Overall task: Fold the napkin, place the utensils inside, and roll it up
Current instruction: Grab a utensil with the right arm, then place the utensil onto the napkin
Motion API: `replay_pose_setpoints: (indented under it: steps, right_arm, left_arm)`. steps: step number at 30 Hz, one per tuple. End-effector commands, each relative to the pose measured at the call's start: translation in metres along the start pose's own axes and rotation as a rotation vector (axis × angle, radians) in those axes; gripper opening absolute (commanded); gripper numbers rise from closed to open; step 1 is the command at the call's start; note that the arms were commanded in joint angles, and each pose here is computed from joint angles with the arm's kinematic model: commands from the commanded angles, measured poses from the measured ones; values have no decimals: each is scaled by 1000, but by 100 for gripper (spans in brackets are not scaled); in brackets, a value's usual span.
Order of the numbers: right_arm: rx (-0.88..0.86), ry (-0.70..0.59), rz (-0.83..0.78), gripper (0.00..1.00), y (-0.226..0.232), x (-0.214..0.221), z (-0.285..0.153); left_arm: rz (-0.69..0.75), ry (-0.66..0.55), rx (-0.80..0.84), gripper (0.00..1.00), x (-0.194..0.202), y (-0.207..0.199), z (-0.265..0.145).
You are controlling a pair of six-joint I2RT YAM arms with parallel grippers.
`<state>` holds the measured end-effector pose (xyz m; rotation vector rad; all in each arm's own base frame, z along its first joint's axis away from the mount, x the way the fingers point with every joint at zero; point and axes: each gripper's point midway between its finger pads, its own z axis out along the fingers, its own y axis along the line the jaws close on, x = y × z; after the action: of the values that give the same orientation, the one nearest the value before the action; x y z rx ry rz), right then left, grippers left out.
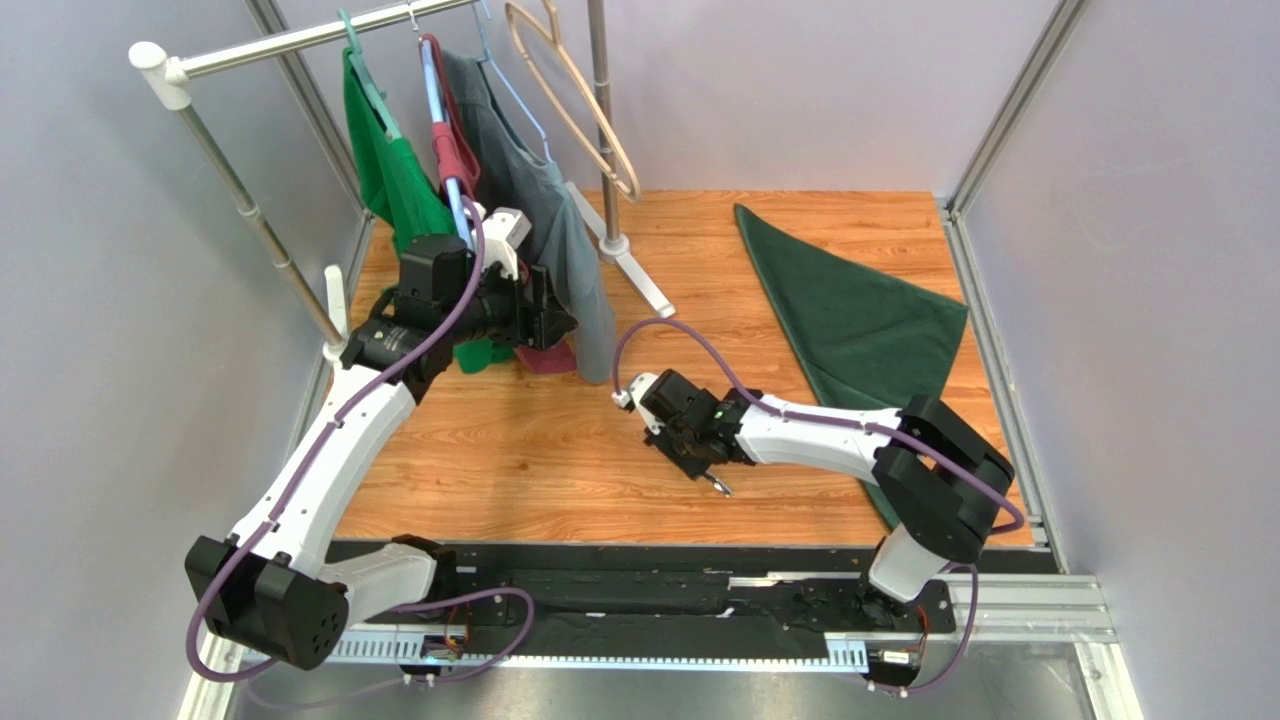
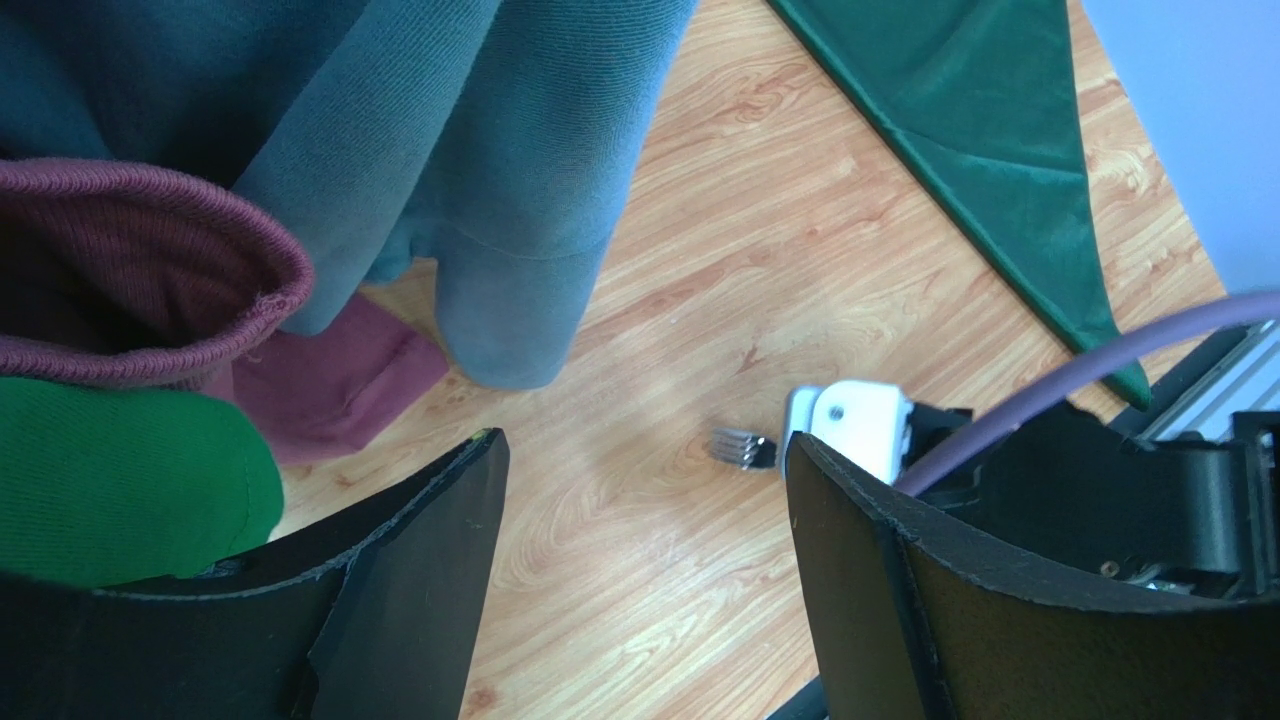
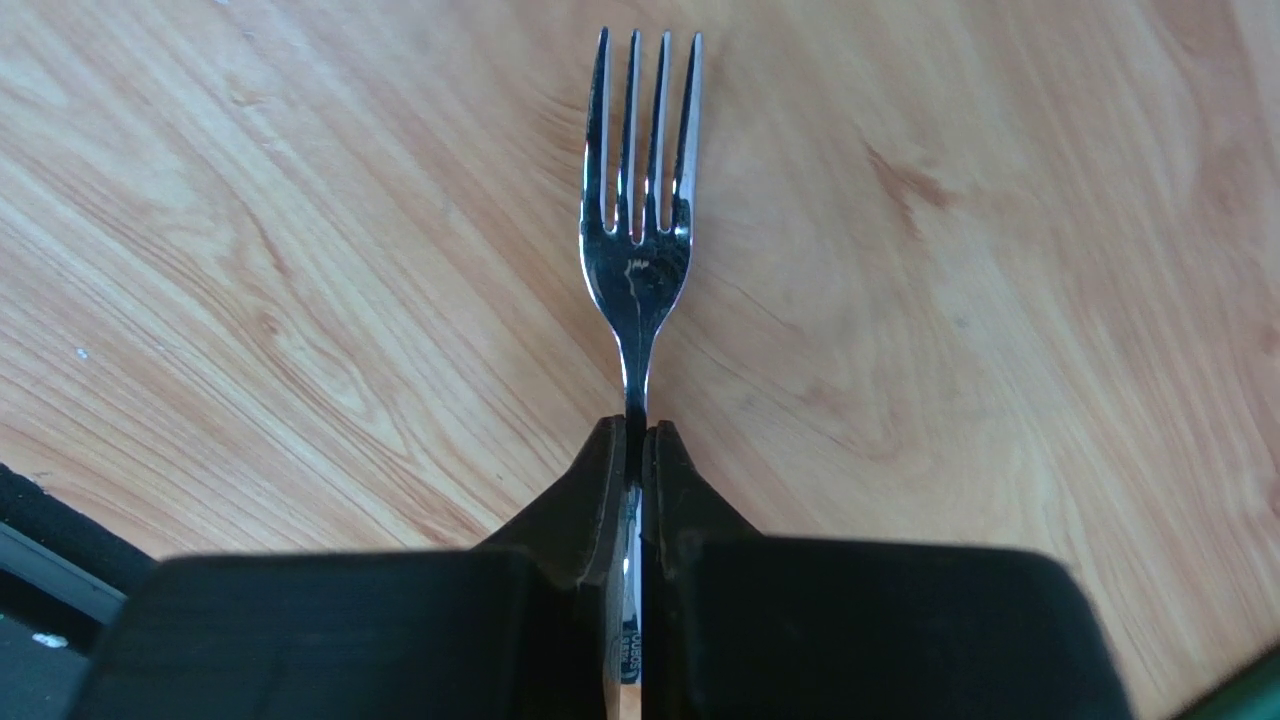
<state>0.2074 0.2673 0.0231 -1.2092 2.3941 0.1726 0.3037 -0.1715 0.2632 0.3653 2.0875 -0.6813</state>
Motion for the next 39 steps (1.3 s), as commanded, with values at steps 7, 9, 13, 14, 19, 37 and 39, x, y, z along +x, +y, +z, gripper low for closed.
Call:
replay_pose_setpoints:
  steps: [7,9,13,14,19,37,39]
  right_arm:
    - [311,-84,348,0,-116,-34,-68]
    - [389,-65,401,0,-146,-29,-70]
    - [522,-35,534,0,-218,-13,-72]
    - [540,-46,550,0,-231,-18,-74]
    - [610,-5,580,0,-285,-9,-60]
    - [443,-39,505,0,-321,8,-29]
    - [425,-30,501,0,-318,12,-24]
  left_arm:
    - [10,-41,7,77,-10,-1,-4]
    - [8,-36,6,77,-8,0,-3]
    - [7,-27,1,77,-6,2,0]
    - [7,-27,1,77,-6,2,0]
    - [8,-17,-12,77,-4,5,2]
    - [-5,26,-27,77,4,14,13]
    - [-6,27,-27,77,5,14,13]
